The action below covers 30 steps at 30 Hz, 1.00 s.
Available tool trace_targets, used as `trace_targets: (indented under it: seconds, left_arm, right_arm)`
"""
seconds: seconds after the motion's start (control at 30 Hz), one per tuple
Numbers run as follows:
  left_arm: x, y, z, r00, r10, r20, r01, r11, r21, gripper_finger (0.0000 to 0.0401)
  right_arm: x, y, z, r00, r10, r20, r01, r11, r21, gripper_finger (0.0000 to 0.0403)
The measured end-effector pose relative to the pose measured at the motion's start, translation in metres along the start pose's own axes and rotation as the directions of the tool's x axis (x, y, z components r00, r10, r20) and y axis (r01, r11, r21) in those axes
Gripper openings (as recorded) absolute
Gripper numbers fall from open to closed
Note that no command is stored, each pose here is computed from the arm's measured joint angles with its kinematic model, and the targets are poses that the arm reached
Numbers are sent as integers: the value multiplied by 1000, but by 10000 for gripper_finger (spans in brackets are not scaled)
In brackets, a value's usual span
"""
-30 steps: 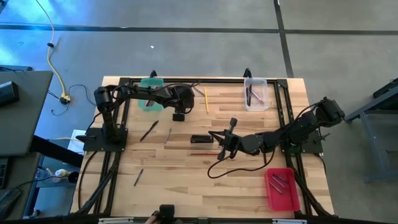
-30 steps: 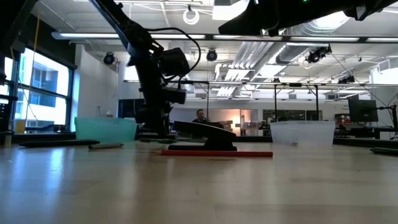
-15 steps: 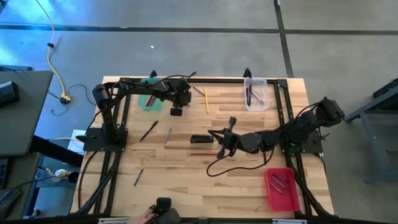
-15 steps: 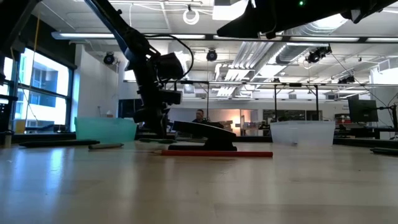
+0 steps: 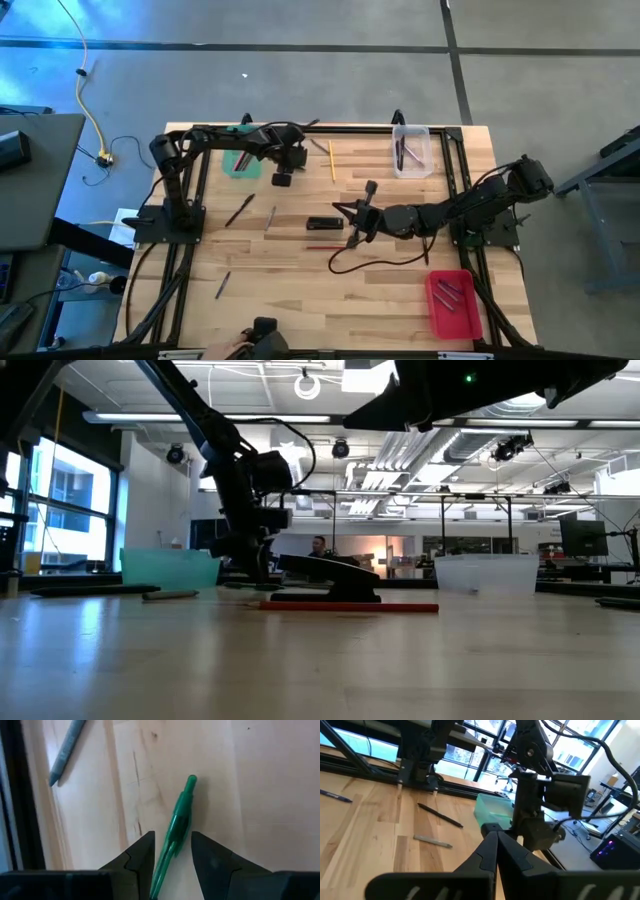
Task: Sort crayons/erasers/pens/pencils in bins
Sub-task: Put the green pen into the transparent bin
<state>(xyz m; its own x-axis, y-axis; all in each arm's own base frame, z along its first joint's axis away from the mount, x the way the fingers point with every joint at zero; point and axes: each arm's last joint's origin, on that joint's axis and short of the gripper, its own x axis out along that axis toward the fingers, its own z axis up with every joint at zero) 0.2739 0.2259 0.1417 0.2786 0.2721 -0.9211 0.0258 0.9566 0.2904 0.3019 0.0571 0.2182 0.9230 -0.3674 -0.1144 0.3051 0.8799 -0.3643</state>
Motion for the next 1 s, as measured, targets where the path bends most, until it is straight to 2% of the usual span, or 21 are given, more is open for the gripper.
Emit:
trace_targets:
  seconds: [0.3, 0.4, 0.7, 0.87, 1.0]
  left_arm:
    - [18, -9, 0, 998, -28, -65, 31, 999, 39, 114]
    - [14, -14, 3, 997, -32, -76, 37, 998, 56, 104]
    - [8, -38, 12, 987, -66, -149, 89, 984, 155, 35]
    - [-1, -44, 18, 989, -61, -137, 85, 980, 180, 29]
    - [-15, -46, 19, 991, -100, -88, 113, 982, 153, 25]
  right_arm:
    - [0, 1, 0, 1000, 18, 5, -18, 1000, -2, 0]
    - [0, 1, 0, 1000, 18, 5, -18, 1000, -3, 0]
    - [0, 1, 0, 1000, 18, 6, -18, 1000, -2, 0]
    - [0, 1, 0, 1000, 18, 6, -18, 1000, -2, 0]
    - [0, 1, 0, 1000, 18, 6, -18, 1000, -2, 0]
